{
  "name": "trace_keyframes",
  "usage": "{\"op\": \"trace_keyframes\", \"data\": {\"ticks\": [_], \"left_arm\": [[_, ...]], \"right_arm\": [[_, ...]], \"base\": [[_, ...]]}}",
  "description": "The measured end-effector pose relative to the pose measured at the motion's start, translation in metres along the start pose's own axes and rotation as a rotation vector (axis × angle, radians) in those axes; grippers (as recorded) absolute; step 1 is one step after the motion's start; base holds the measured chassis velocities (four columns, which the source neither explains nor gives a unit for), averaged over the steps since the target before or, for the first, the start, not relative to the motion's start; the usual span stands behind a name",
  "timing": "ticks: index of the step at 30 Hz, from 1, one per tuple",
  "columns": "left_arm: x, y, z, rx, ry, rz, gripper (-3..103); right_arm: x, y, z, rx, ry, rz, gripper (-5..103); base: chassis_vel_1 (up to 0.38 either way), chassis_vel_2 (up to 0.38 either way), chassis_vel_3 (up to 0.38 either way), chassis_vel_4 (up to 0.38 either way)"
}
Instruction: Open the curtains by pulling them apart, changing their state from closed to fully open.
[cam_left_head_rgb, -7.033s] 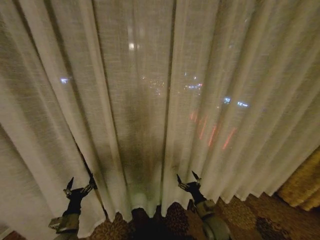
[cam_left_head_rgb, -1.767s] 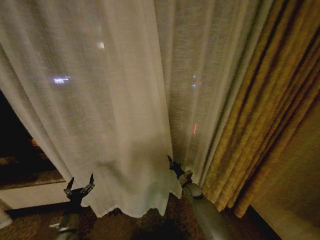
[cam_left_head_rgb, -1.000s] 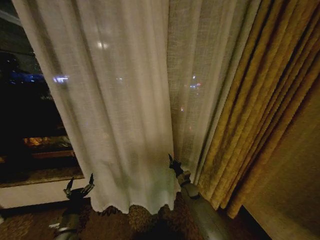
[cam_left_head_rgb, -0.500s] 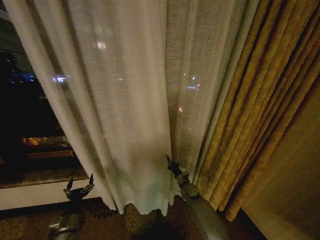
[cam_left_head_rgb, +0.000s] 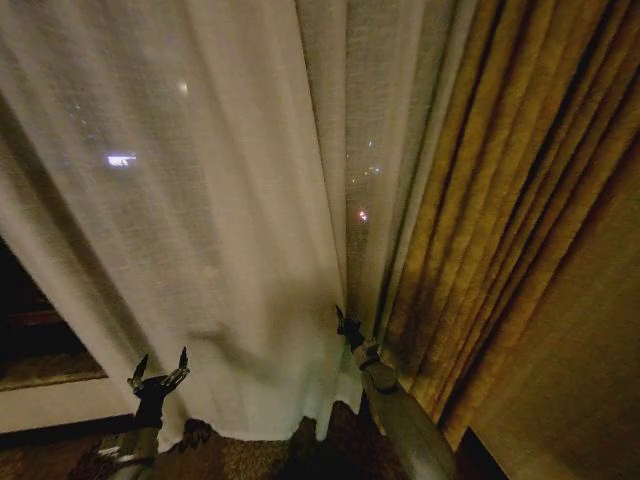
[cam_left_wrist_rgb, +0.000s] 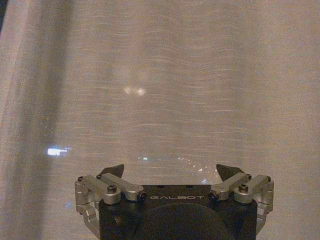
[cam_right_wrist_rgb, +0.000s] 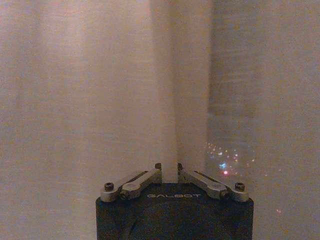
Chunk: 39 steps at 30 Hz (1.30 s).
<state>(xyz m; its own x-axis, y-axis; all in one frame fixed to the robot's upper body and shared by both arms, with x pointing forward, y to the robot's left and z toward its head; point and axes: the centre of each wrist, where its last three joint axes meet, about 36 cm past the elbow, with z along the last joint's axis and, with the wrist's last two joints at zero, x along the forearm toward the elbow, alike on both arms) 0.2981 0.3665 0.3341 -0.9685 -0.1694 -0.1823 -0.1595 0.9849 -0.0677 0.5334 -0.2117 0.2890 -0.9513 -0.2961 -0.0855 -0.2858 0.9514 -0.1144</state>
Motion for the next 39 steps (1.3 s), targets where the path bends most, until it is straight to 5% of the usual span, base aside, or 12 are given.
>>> {"op": "trace_keyframes", "data": {"ticks": [12,20,25,30,36,39], "left_arm": [[0.0,0.0,0.0,0.0,0.0,-0.001,100],[0.0,0.0,0.0,0.0,0.0,-0.001,100],[0.0,0.0,0.0,0.0,0.0,-0.001,100],[0.0,0.0,0.0,0.0,0.0,-0.001,100],[0.0,0.0,0.0,0.0,0.0,-0.001,100],[0.0,0.0,0.0,0.0,0.0,-0.001,100]], "right_arm": [[-0.029,-0.022,-0.008,0.033,0.066,0.121,0],[-0.045,-0.071,-0.022,0.083,0.124,0.34,0],[-0.028,-0.122,-0.035,0.135,0.18,0.519,0],[-0.013,-0.147,-0.036,0.192,0.237,0.632,0],[-0.008,-0.147,-0.039,0.202,0.258,0.668,0],[-0.008,-0.127,-0.047,0.125,0.222,0.565,0]], "base": [[0.02,0.008,-0.021,-0.007],[0.0,0.0,0.0,0.0],[0.0,0.0,0.0,0.0],[0.0,0.0,0.0,0.0],[0.0,0.0,0.0,0.0],[0.0,0.0,0.0,0.0]]}}
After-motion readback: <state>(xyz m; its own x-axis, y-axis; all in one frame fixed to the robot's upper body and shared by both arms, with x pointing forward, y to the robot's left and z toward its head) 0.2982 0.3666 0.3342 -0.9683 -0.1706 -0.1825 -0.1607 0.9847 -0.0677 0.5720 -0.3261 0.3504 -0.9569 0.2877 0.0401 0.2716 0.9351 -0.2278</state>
